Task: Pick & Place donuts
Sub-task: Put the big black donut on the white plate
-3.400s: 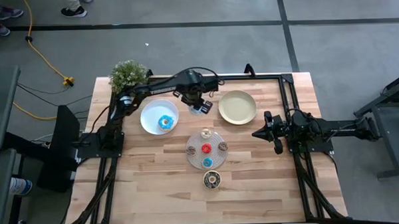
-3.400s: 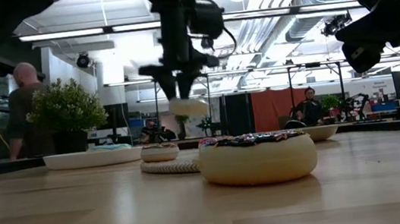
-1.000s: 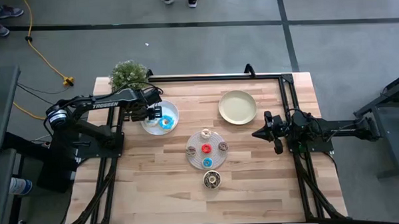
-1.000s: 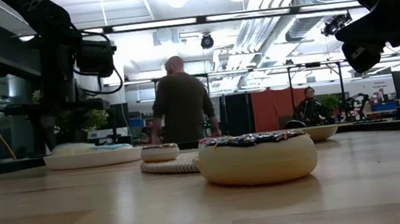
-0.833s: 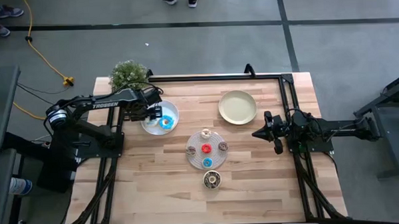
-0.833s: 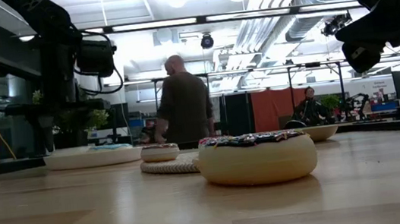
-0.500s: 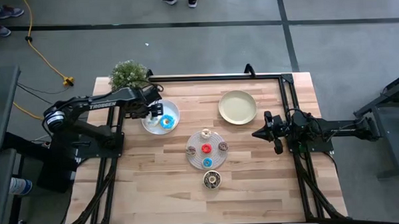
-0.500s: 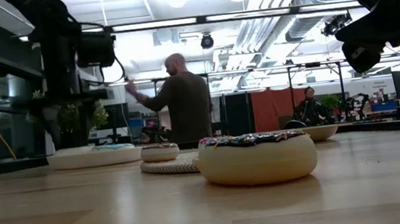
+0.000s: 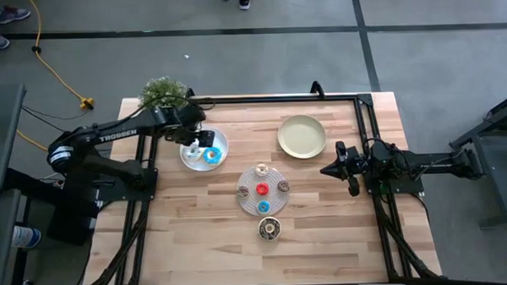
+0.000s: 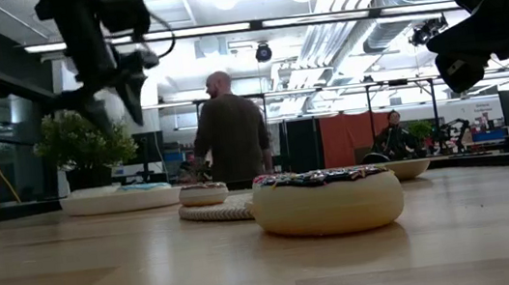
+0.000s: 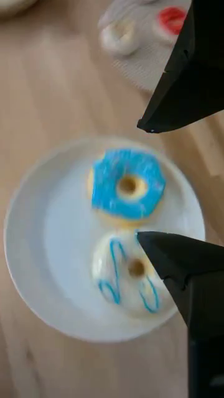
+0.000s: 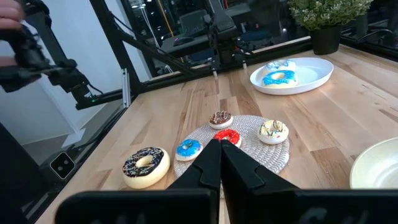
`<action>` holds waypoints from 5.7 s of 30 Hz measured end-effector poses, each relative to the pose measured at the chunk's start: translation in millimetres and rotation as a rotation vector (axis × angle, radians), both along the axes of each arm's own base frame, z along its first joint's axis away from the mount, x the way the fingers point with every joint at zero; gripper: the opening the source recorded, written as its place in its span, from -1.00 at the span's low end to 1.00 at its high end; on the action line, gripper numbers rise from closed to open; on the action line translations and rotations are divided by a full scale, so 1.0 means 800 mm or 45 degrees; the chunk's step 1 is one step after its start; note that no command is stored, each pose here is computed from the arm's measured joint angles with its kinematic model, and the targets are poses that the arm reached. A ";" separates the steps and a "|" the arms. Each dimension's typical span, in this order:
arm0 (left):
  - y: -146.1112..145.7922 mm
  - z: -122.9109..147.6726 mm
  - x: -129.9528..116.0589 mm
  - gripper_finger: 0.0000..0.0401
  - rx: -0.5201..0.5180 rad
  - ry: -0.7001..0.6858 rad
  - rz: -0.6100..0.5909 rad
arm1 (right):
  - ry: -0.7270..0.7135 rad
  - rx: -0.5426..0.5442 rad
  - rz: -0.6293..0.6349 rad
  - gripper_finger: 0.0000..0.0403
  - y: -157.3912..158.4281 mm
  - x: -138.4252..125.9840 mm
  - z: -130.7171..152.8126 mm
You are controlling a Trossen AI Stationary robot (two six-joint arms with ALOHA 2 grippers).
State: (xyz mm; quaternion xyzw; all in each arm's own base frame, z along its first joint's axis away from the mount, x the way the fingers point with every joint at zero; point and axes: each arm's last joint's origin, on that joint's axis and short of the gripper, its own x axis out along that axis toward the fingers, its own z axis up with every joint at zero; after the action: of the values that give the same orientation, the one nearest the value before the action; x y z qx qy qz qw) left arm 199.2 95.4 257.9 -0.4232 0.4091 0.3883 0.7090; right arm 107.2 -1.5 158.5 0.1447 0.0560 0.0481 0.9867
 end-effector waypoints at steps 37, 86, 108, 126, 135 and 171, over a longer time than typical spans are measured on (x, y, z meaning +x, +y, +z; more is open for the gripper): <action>-0.198 0.115 0.212 0.32 0.142 -0.101 -1.150 | 0.001 0.001 0.000 -1.00 0.000 0.000 0.000; -0.355 -0.075 0.294 0.32 0.489 0.204 -2.184 | 0.013 0.001 -0.001 -1.00 0.000 0.000 -0.001; -0.350 -0.106 0.294 0.32 0.532 0.187 -2.196 | 0.018 0.001 0.000 -1.00 0.000 0.000 -0.002; -0.345 -0.116 0.295 0.32 0.582 0.213 -2.163 | 0.018 0.001 -0.001 -1.00 0.000 0.000 -0.002; -0.345 -0.116 0.295 0.08 0.592 0.217 -2.141 | 0.018 0.001 -0.001 -1.00 0.000 0.000 -0.002; -0.265 0.059 0.282 -0.42 0.224 0.306 -1.239 | 0.018 0.002 -0.001 -1.00 0.000 0.000 -0.002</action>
State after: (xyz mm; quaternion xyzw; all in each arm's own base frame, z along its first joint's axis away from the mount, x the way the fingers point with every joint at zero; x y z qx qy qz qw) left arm 424.6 -116.4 305.5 -0.0744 0.6032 0.0919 0.7888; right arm 107.5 -1.6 157.2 0.1456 0.0629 0.0469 0.9862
